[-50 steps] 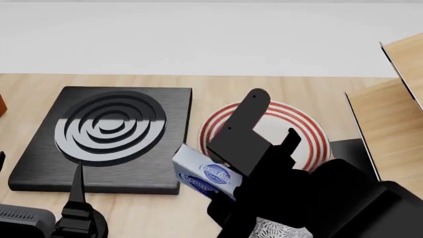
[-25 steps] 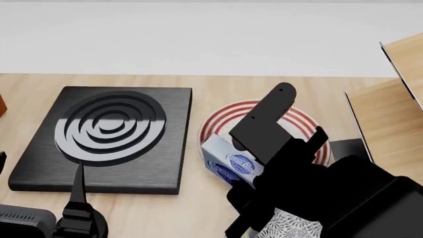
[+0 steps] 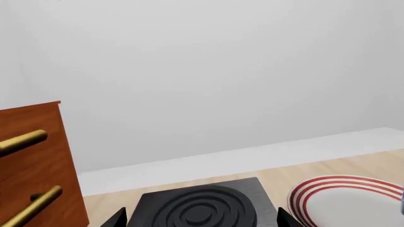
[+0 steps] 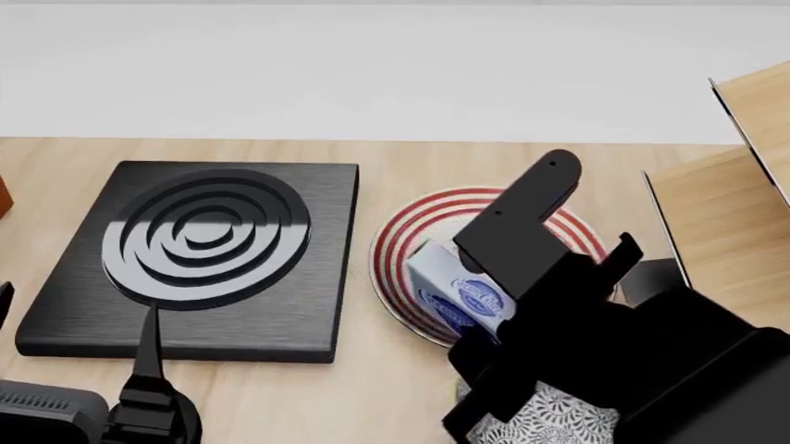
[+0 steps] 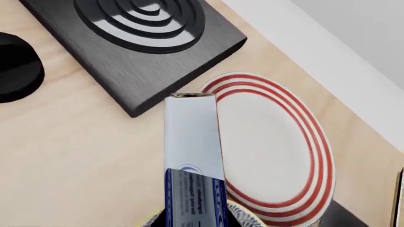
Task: Pick up the cream cheese and put it in the bowl.
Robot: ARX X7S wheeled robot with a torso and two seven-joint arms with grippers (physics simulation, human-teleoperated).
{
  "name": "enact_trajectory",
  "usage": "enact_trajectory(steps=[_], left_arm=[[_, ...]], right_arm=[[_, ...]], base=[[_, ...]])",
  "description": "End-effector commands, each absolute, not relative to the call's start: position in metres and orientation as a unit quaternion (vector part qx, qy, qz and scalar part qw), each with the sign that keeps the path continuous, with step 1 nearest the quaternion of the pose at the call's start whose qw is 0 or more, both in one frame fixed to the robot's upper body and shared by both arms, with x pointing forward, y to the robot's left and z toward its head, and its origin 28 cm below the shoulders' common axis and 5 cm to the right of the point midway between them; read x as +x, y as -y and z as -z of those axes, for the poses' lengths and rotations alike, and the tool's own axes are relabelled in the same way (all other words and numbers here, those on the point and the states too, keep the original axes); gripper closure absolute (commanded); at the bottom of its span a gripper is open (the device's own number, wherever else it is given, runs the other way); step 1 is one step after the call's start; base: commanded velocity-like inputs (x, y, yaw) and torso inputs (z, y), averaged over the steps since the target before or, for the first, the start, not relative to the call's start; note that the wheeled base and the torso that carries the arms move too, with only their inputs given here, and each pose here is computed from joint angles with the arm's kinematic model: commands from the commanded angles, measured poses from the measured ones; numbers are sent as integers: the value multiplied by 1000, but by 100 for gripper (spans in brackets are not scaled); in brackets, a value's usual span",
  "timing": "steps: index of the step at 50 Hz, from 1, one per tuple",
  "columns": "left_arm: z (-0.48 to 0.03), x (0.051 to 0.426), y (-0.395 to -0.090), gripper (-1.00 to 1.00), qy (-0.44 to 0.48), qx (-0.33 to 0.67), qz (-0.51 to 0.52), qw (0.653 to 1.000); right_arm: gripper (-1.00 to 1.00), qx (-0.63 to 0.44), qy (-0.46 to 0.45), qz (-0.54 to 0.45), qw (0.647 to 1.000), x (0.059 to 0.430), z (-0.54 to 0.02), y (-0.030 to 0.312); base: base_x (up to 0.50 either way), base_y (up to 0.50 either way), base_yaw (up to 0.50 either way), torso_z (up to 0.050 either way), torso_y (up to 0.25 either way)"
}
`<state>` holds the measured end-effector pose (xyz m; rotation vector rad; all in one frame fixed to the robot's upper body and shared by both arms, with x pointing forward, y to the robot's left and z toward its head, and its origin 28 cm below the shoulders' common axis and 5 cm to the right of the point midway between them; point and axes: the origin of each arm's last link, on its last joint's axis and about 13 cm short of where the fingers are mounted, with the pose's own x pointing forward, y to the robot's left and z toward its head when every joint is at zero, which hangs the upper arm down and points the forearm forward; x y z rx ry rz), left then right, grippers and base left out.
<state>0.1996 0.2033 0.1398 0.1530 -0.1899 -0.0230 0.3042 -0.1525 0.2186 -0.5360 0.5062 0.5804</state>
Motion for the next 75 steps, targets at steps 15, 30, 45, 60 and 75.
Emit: enact_trajectory(steps=[15,30,45,60,75], left_arm=[[-141,198,-203,-100,96,77,8,992],[-139,200,-204,-100,95,76,8,993],[-139,199,-205,-100,94,75,9,993],[-140,199,-205,-100,94,74,13,993],[-139,199,-205,-100,93,73,12,993]], right_arm=[[100,-235,-262,-244,904,299,-225,165],[100,-227,-299,-222,900,290,-223,172],[100,-214,-336,-211,893,277,-230,182],[100,-216,-367,-191,884,262,-249,187],[100,-220,-394,-180,874,261,-257,190]], base=[[0,0,0,1,0],[0,0,0,0,1],[0,0,0,0,1],[0,0,0,0,0],[0,0,0,1,1]])
